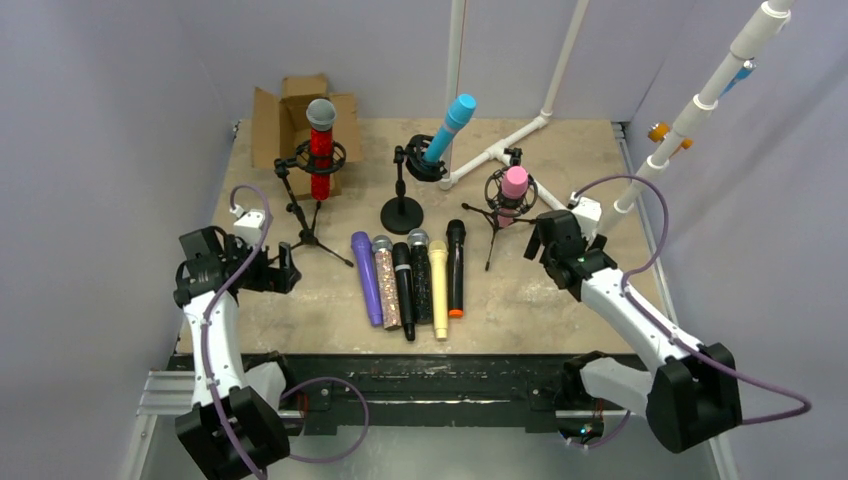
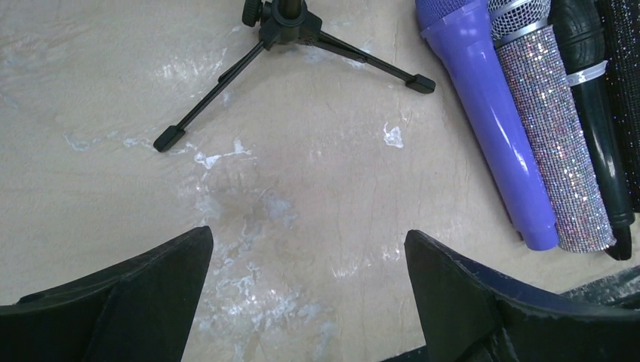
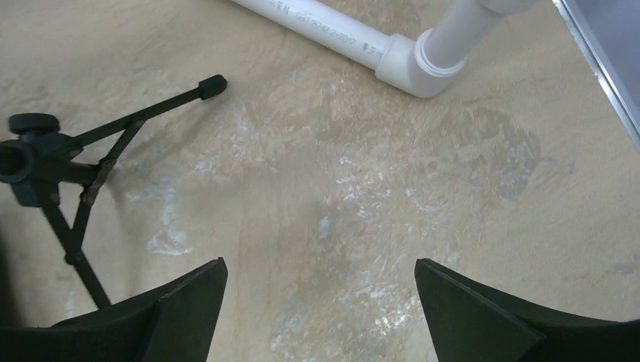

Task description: Attach the microphones to the stand

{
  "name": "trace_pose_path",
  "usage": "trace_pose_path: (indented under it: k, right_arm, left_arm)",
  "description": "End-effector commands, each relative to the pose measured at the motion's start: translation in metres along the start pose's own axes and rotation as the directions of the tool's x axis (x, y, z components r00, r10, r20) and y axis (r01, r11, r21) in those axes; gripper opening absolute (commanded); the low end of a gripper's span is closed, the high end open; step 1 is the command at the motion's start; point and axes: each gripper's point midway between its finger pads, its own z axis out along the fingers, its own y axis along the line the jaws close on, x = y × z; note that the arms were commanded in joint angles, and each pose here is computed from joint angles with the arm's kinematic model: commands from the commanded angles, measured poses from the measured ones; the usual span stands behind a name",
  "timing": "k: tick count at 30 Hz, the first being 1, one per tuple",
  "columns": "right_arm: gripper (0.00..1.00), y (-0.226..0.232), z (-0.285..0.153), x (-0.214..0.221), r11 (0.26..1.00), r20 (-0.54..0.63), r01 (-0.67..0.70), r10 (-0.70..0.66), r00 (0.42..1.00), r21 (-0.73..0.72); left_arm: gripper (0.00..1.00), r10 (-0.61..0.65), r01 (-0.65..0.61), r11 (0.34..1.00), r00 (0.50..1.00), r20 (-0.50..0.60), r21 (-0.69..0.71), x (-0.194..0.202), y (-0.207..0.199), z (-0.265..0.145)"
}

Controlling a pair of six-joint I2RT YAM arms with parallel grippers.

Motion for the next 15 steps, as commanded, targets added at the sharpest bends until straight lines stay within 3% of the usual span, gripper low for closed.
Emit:
trace_pose_path:
  k: [1, 4, 8, 11, 15]
  right_arm:
    - [0.99, 0.011, 0.014, -0.022, 0.999, 0.089, -0.044, 0.043, 0.995, 0.012]
    - [0.99, 0.013, 0.020, -0.041, 0.999, 0.161, 0.000, -0.005, 0.987, 0.034]
    - [0.99, 0.018, 0.017, -0.064, 0.999, 0.287, -0.053, 0.054, 0.956, -0.011]
    - [0.99, 0.016, 0.011, -0.078, 0.995, 0.415, -0.078, 0.099, 0.904, -0.066]
    - [0.99, 0.002, -0.006, -0.089, 0.987, 0.618, -0.067, 0.142, 0.773, -0.143]
  left_arm:
    - [1.00, 0.098, -0.099, 0.995, 0.973, 0.211, -0.003, -0.039, 0.004, 0.007]
    - [1.00, 0.095, -0.114, 0.992, 0.952, 0.291, 0.050, -0.050, -0.005, 0.011]
    - [1.00, 0.136, -0.184, 0.979, 0.912, 0.387, 0.090, -0.056, -0.014, 0.018]
    - [1.00, 0.105, -0.155, 0.983, 0.915, 0.390, 0.098, -0.060, -0.010, 0.025]
    - [1.00, -0.010, -0.051, 0.989, 0.918, 0.397, 0.142, -0.067, -0.006, 0.035]
